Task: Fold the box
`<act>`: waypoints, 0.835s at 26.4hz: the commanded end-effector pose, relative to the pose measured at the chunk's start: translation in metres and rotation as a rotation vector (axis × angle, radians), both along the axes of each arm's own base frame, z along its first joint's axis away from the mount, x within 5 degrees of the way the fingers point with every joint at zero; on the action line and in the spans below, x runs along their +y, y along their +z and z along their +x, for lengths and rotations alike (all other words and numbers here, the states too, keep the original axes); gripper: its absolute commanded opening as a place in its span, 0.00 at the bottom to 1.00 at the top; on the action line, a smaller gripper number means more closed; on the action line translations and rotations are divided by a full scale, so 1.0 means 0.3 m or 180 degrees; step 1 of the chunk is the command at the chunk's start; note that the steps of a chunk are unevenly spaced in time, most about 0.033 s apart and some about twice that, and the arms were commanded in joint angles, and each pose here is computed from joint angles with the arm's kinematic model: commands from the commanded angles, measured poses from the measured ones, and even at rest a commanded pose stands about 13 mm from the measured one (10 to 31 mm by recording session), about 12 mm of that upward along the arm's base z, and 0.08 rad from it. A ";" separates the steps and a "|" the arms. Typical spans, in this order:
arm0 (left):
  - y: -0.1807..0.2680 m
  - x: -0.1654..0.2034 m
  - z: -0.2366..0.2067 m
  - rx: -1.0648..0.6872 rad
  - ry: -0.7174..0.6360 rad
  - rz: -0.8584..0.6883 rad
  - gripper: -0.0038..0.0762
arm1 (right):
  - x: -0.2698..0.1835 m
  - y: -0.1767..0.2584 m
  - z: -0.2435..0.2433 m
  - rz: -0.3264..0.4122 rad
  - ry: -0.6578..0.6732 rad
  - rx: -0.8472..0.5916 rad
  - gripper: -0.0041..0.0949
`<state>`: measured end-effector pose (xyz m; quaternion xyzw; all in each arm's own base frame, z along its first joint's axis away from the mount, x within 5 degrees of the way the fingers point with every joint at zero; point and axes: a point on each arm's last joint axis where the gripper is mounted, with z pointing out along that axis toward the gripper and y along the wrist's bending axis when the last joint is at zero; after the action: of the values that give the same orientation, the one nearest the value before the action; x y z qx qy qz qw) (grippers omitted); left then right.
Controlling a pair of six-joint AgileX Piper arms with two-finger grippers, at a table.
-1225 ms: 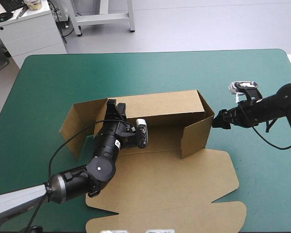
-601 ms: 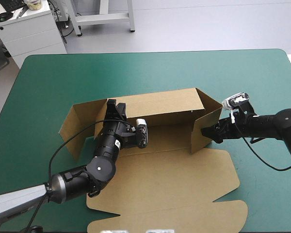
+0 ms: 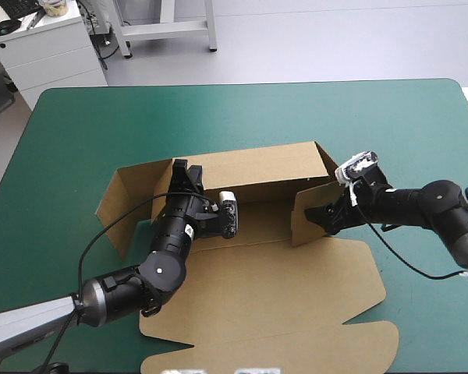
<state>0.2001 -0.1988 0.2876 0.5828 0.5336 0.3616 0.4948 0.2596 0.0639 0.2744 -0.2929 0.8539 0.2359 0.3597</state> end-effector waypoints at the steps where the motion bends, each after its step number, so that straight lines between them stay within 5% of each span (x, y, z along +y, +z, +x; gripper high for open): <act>1: 0.082 -0.003 -0.002 -0.0399 -0.0078 -0.0005 0.04 | 0.025 0.037 -0.030 0.0036 -0.0222 -0.0291 0.81; 7: 0.082 -0.003 -0.002 -0.0399 -0.0078 -0.0005 0.04 | 0.037 0.031 -0.107 -0.0091 -0.0705 -0.0812 0.81; 22: 0.081 -0.004 -0.003 -0.0396 -0.0084 -0.0005 0.04 | 0.171 -0.009 -0.085 -0.0222 -0.0971 -0.1140 0.81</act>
<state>0.2002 -0.1987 0.2876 0.5825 0.5337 0.3620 0.4947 0.2281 0.1155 0.2622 -0.2372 0.8262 0.1093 0.4992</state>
